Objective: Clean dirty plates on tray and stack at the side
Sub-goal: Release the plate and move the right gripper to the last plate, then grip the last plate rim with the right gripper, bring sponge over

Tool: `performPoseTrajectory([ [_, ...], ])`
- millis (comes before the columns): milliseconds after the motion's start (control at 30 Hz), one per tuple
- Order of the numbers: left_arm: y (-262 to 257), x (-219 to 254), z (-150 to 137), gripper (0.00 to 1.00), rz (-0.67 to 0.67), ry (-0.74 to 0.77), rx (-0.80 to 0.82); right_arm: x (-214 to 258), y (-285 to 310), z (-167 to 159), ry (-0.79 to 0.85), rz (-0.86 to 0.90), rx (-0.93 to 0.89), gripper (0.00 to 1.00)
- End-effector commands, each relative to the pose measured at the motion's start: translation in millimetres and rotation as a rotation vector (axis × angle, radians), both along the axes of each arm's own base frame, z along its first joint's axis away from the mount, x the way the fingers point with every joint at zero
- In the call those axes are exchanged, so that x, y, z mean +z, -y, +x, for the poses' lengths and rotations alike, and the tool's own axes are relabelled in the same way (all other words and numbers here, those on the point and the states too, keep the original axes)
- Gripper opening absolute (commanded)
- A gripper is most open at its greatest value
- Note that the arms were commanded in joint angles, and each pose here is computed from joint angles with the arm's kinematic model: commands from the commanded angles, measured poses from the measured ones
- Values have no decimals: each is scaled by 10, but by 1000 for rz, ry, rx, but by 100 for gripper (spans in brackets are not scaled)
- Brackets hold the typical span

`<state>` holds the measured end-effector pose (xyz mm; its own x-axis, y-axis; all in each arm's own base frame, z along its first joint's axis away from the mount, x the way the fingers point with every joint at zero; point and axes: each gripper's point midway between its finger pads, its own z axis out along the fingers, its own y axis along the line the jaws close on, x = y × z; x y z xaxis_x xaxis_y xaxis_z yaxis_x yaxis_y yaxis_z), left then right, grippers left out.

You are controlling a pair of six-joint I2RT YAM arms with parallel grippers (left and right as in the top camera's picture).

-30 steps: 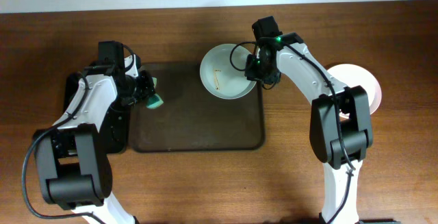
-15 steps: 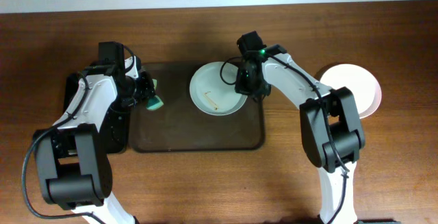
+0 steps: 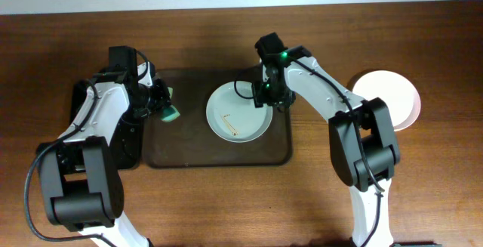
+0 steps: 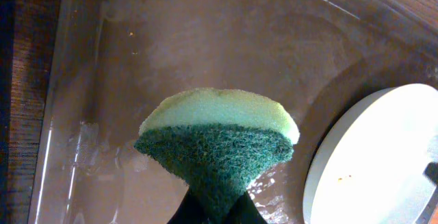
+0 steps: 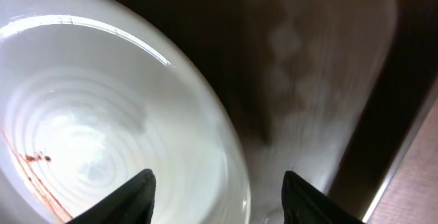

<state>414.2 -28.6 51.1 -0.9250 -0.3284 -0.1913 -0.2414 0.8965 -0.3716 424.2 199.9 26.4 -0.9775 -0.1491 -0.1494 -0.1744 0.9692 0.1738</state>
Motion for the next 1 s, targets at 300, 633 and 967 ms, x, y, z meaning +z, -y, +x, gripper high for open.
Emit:
performPoseTrajectory([
  [300,-30,28,47,0,17,12,13,-159,-79,39,-24,54,37,27],
  [633,136,141,139,0,89,115,-237,-279,-228,-247,-185,49,-250,4],
  [967,807,73,172,1,322,151,-335,-276,-617,-399,-160,47,-194,4],
])
